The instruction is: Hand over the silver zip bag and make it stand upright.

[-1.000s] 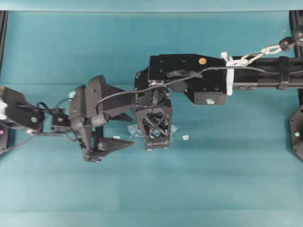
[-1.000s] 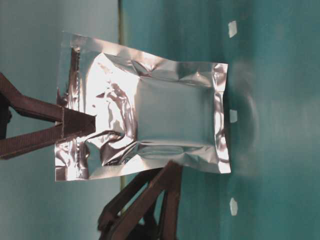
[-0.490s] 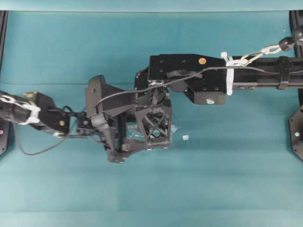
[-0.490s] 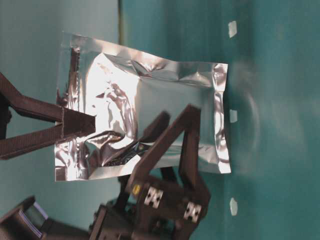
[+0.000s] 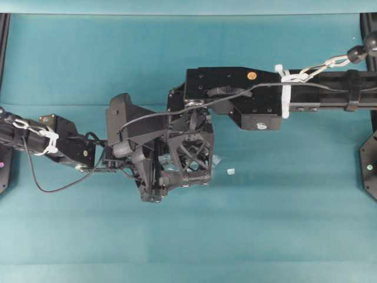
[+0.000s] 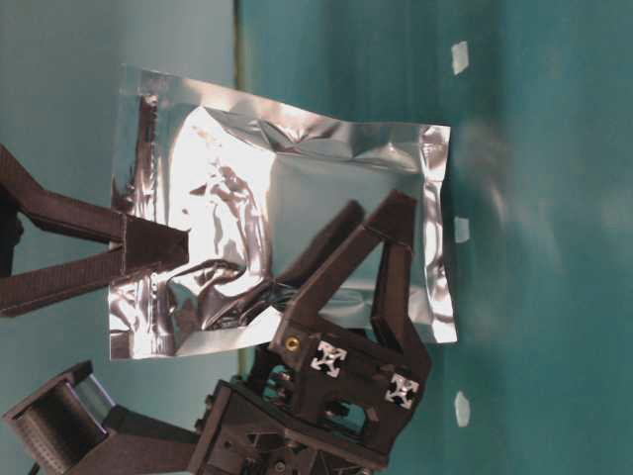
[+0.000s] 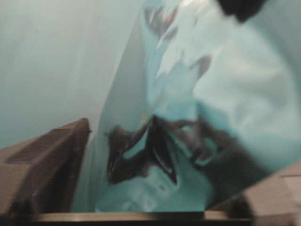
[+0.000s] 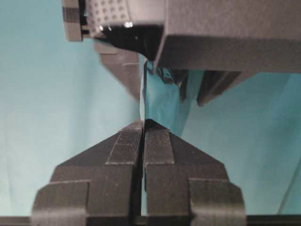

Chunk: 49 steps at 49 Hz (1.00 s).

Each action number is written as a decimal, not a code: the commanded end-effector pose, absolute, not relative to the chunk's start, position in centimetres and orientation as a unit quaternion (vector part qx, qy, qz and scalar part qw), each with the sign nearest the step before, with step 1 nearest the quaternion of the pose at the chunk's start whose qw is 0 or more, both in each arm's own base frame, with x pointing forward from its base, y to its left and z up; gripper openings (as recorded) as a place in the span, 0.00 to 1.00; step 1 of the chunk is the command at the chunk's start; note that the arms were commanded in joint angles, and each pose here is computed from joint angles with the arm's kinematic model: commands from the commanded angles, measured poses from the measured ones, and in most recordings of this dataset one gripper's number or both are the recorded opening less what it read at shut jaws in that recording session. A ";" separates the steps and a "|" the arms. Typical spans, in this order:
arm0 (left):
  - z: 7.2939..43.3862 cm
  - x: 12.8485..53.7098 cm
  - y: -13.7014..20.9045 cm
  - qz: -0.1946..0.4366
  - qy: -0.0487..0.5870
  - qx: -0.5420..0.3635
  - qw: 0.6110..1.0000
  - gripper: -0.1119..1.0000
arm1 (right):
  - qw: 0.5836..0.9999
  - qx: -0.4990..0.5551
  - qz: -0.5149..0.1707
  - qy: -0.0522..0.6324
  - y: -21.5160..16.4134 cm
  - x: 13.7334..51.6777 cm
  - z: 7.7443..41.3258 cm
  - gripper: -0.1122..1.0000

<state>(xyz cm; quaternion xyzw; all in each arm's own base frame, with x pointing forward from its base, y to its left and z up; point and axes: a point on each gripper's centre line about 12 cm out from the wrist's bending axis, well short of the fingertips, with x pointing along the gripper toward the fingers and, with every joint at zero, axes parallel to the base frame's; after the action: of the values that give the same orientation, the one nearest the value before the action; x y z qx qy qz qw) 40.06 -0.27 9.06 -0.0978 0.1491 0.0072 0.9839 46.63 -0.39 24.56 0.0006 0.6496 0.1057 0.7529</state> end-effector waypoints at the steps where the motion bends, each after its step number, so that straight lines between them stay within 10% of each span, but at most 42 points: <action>1: 9.3 40.2 -0.3 0.006 0.150 -0.097 0.984 0.74 | 0.762 -0.005 0.108 0.639 -0.3 46.6 25.5 0.09; 14: 8.6 39.9 -0.3 0.007 0.180 -0.087 0.980 0.33 | 0.762 -0.001 0.105 0.639 -0.3 46.7 25.4 0.09; 39: 8.3 39.8 -0.4 0.005 0.190 -0.073 0.979 0.32 | 0.758 0.007 0.099 0.644 -0.3 46.4 25.2 0.17; 49: 8.3 39.8 -0.3 0.006 0.190 -0.071 0.979 0.32 | 0.753 0.022 0.088 0.651 -0.3 46.0 25.6 0.46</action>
<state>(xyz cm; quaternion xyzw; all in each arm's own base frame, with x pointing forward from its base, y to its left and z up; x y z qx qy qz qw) 39.67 -0.24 8.11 -0.0717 0.1921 0.0075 0.9787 46.36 -0.55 24.17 0.0175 0.6593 0.0904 0.7462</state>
